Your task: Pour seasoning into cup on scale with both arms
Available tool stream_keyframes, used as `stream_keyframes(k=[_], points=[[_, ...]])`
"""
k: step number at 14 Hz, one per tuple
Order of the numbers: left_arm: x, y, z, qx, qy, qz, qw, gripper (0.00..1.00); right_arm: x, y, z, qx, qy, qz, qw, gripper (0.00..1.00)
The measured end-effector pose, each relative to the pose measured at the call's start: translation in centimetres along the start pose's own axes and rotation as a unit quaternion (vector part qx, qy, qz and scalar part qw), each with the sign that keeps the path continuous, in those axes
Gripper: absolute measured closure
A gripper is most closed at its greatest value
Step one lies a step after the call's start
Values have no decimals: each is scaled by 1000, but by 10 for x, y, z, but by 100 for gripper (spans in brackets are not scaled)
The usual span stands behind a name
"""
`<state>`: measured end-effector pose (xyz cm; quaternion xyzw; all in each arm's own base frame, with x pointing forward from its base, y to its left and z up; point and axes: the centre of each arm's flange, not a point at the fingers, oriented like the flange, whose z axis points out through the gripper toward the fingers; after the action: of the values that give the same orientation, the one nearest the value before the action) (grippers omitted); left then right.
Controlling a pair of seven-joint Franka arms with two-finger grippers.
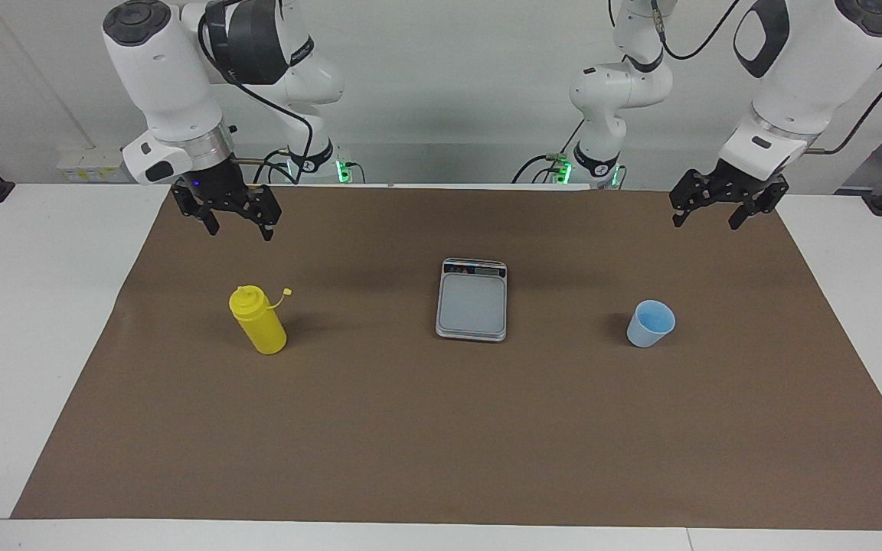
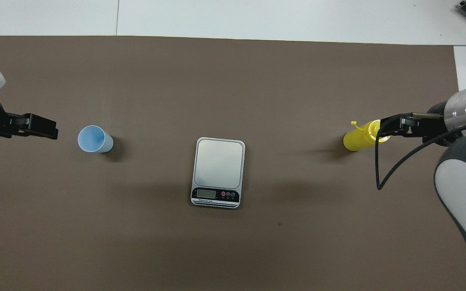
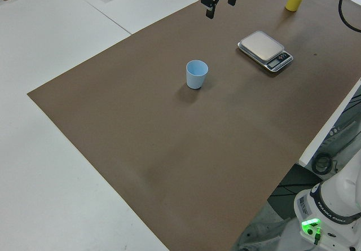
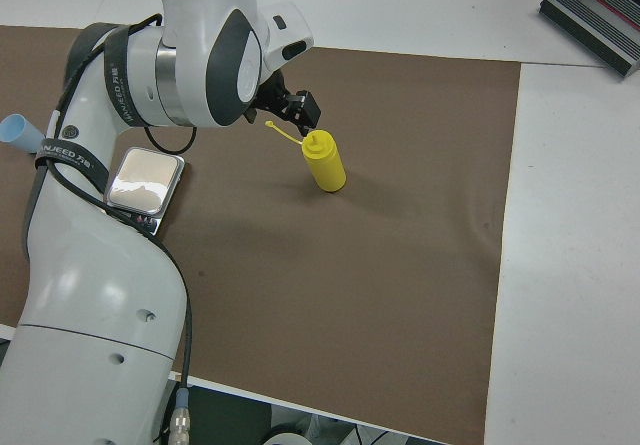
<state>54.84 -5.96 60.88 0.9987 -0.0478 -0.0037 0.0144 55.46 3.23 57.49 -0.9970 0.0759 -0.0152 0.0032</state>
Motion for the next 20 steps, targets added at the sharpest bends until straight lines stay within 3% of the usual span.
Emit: stream_keyframes(k=[11,15,20], points=[[0,-3,13,1,2,-2,1000,0,0,0,0,0,0,0,1000,0],[10,-19,58,1,19,-16,1000,0,0,0,0,0,0,0,1000,0],[20,-48,144,-2,36,-40,999,0,0,0,0,0,0,0,1000,0]])
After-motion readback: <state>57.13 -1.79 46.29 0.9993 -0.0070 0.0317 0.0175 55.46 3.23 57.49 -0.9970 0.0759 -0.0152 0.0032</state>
